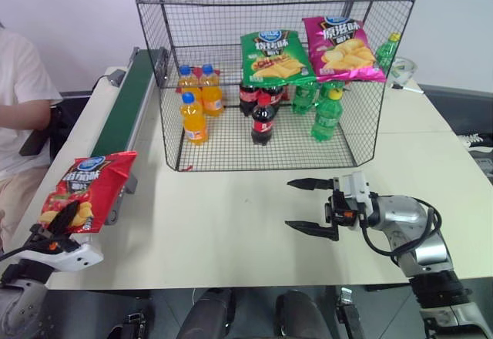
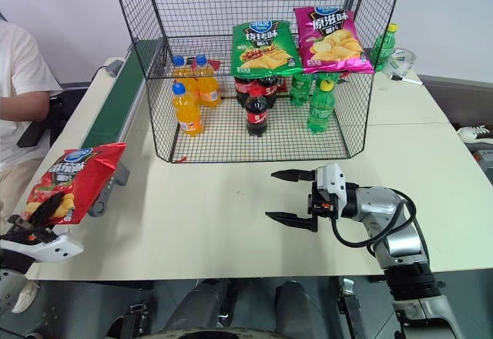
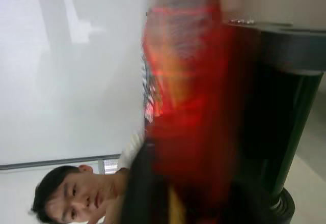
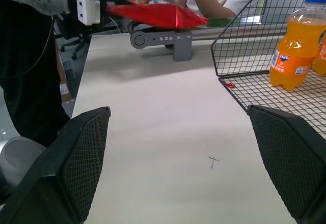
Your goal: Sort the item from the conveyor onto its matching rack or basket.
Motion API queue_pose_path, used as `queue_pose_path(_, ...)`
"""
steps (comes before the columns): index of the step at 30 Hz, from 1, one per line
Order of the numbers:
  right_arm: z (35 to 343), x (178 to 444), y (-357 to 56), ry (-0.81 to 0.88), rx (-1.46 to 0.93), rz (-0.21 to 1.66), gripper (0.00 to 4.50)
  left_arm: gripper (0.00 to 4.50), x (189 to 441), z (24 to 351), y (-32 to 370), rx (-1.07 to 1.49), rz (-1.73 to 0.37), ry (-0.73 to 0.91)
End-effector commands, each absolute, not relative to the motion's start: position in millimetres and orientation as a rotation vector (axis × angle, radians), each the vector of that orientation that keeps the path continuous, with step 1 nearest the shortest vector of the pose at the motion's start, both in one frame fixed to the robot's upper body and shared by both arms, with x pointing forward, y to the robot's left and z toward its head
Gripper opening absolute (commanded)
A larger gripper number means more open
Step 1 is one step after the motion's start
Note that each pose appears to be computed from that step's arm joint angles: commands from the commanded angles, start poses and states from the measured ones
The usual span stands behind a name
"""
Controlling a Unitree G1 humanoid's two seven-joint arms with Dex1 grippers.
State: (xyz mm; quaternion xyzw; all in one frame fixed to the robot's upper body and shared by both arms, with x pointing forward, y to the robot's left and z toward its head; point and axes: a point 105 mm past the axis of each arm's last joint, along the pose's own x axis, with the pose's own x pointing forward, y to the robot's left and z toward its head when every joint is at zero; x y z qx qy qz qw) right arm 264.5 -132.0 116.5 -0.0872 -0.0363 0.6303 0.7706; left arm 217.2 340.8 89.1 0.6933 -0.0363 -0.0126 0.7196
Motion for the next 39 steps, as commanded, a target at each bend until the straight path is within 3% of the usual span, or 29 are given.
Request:
queue_pose_path(1, 122, 265, -132, -0.116, -0.206, 1.359, 4.50, 0.06, 219, 97, 339, 1.527, -0.016, -0.112)
queue_pose_path(7, 124, 267, -136, -0.123, -0.216, 1.336, 4.50, 0.06, 224, 118, 330, 1.523, 0.004, -0.184)
queue_pose_path(12, 166, 276, -158, -0.307, -0.137, 1.155, 4.50, 0.06, 244, 188, 284, 1.537, 0.014, -0.427)
queue_pose_path(17, 181, 274, -167, -0.377, -0.092, 1.043, 4.50, 0.06, 251, 219, 238, 1.529, -0.042, -0.587)
queue_pose_path(23, 195, 283, -176, -0.478, -0.101, 0.869, 4.50, 0.06, 274, 242, 193, 1.482, -0.066, -0.740)
queue_pose_path(32, 191, 281, -166, -0.481, -0.107, 0.844, 4.50, 0.06, 326, 274, 179, 1.370, 0.094, -0.817)
queue_pose_path(39, 195, 287, -158, -0.497, -0.096, 0.838, 4.50, 0.06, 373, 267, 161, 1.329, 0.101, -0.812)
